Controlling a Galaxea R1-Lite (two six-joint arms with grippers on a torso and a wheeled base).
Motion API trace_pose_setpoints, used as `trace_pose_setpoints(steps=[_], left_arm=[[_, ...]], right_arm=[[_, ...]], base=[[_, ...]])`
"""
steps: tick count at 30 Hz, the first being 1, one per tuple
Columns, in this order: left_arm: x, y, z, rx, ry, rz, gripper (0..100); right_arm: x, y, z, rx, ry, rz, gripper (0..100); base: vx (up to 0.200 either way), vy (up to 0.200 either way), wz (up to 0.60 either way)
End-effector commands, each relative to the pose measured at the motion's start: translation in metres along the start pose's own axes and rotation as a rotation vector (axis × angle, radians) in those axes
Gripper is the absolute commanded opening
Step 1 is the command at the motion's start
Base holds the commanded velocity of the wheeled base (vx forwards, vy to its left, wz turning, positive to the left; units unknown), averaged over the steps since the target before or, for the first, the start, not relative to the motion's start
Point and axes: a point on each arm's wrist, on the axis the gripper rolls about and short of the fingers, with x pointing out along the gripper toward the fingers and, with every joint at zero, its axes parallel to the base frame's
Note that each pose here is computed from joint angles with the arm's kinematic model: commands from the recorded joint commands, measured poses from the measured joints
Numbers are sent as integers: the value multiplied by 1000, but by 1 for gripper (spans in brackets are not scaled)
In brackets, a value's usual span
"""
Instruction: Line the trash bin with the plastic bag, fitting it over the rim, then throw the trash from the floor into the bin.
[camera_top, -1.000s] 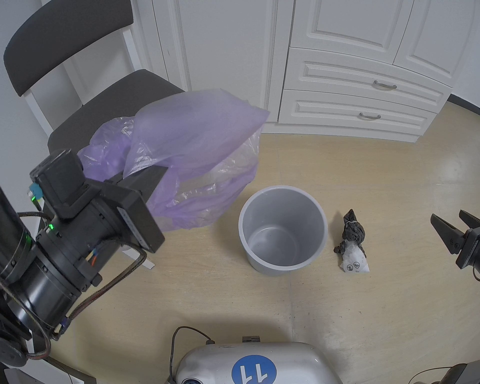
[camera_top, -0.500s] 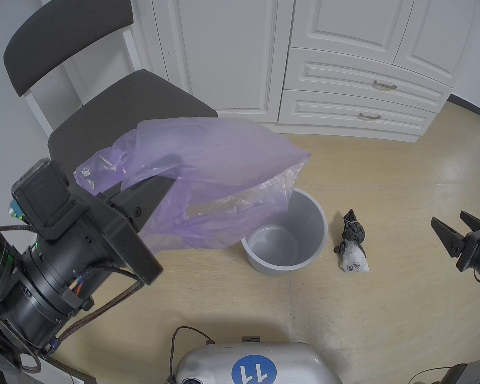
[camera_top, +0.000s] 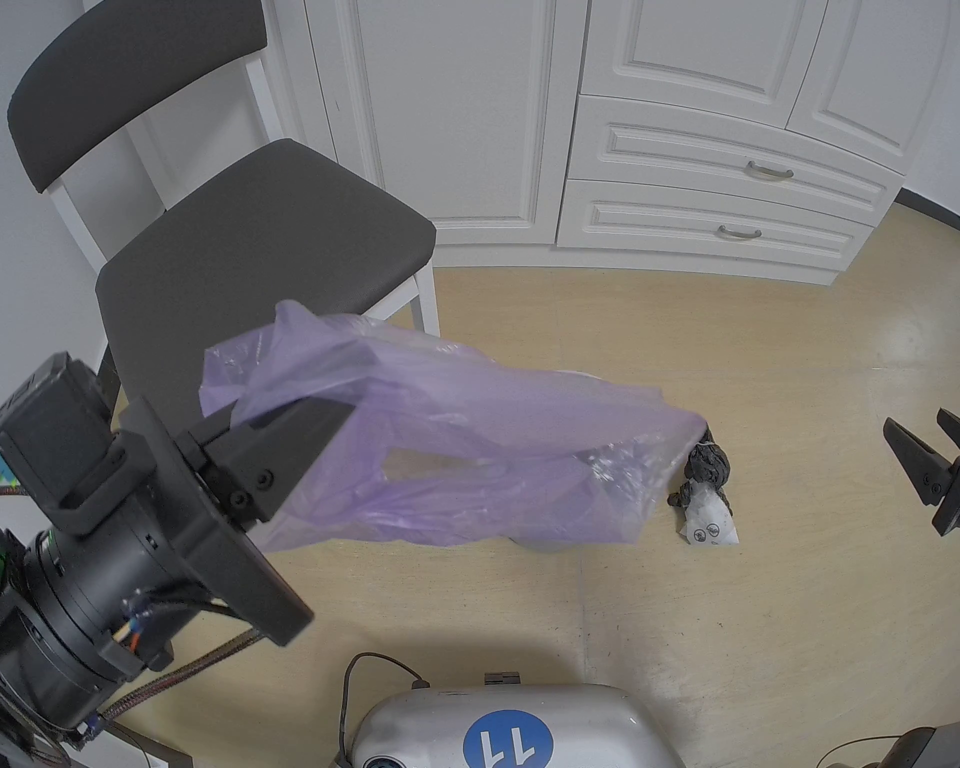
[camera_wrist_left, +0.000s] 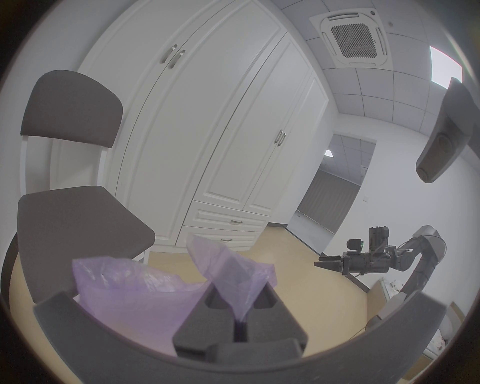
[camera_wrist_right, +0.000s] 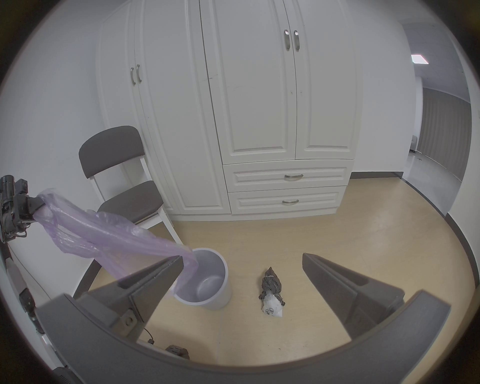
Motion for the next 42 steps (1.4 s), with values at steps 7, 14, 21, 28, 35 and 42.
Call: trace_pose_setpoints(steps=[7, 14, 21, 28, 35, 42], left_arm=[[0, -1, -8, 9, 33, -16, 0], [-1, 0, -7, 13, 29, -17, 0], [-1, 0, -5, 12, 21, -18, 0], [0, -1, -4, 8, 15, -16, 0], [2, -1, 1, -6, -26, -18, 0], [1, -4, 8, -34, -95, -37, 0]], right_arm=[[0, 0, -3, -5, 13, 10, 100], [6, 4, -8, -6, 49, 32, 100], [7, 8, -26, -29, 130, 63, 100], [16, 27, -53, 9, 316, 200, 100], [21, 46, -69, 49, 436, 297, 100], [25, 49, -77, 52, 486, 312, 100]], base=[[0, 0, 0], [0, 0, 0], [0, 0, 0], [0, 0, 0], [0, 0, 0], [0, 0, 0]])
